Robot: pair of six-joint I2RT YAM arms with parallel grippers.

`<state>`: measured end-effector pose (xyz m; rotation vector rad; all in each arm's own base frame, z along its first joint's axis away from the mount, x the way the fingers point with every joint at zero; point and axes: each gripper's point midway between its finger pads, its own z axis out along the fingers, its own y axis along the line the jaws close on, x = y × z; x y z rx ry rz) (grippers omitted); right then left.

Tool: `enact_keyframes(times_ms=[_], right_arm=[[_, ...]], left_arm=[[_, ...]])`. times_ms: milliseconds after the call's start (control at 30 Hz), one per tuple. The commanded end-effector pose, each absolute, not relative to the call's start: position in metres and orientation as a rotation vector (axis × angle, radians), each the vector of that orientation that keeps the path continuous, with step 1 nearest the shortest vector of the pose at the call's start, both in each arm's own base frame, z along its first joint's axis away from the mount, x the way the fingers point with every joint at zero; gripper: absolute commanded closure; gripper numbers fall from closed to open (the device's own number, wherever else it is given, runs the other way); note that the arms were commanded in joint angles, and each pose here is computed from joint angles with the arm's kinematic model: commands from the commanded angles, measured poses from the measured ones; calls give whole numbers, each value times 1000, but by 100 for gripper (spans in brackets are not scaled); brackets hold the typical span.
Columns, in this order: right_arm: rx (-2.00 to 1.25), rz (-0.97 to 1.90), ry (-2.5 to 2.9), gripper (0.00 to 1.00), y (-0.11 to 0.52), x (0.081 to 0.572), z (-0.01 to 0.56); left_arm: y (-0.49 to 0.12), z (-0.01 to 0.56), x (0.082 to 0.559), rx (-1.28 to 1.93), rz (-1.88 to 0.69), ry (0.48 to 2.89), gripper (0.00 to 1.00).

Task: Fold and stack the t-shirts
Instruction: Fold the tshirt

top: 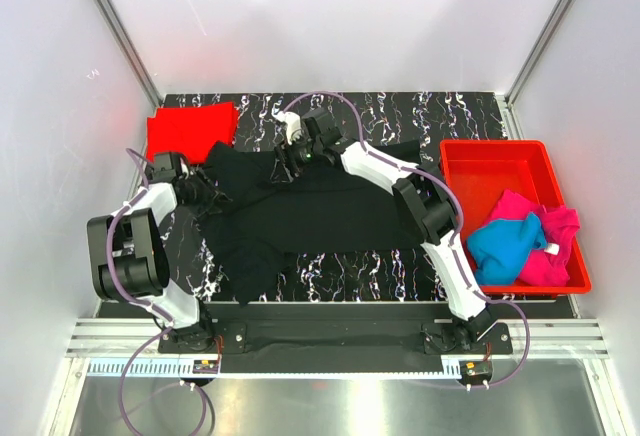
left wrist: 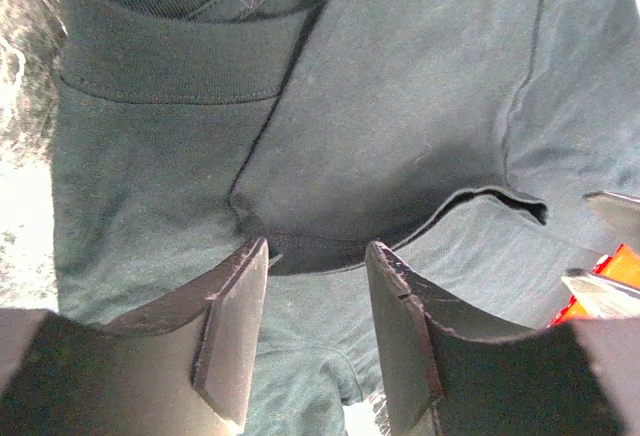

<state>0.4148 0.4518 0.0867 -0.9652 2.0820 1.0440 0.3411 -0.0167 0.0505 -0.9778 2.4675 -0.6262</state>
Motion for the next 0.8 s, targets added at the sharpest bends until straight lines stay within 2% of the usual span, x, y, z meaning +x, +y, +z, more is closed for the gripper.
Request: enact_keyframes(times_ms=[0, 200, 233, 300, 500, 767], right_arm=[[-993, 1048, 1927, 37, 459, 422, 126], [-1030, 1113, 1901, 35, 466, 416, 120], [-1030, 1115, 1903, 31, 467, 416, 118], [-1027, 1106, 1911, 30, 469, 420, 112], [-1086, 1059, 1850, 34, 477, 425, 107], [-1167, 1059, 1808, 38, 498, 415, 95]], left_arm=[[-15, 52, 353, -964, -603, 2437, 52], [-13, 48, 349, -987, -564, 2447, 53], [-12, 49, 348, -990, -552, 2448, 53], [-13, 48, 343, -991, -520, 2478, 50], [3, 53, 333, -953, -345, 2475, 44], [-9, 48, 340, -957, -419, 2460, 47]])
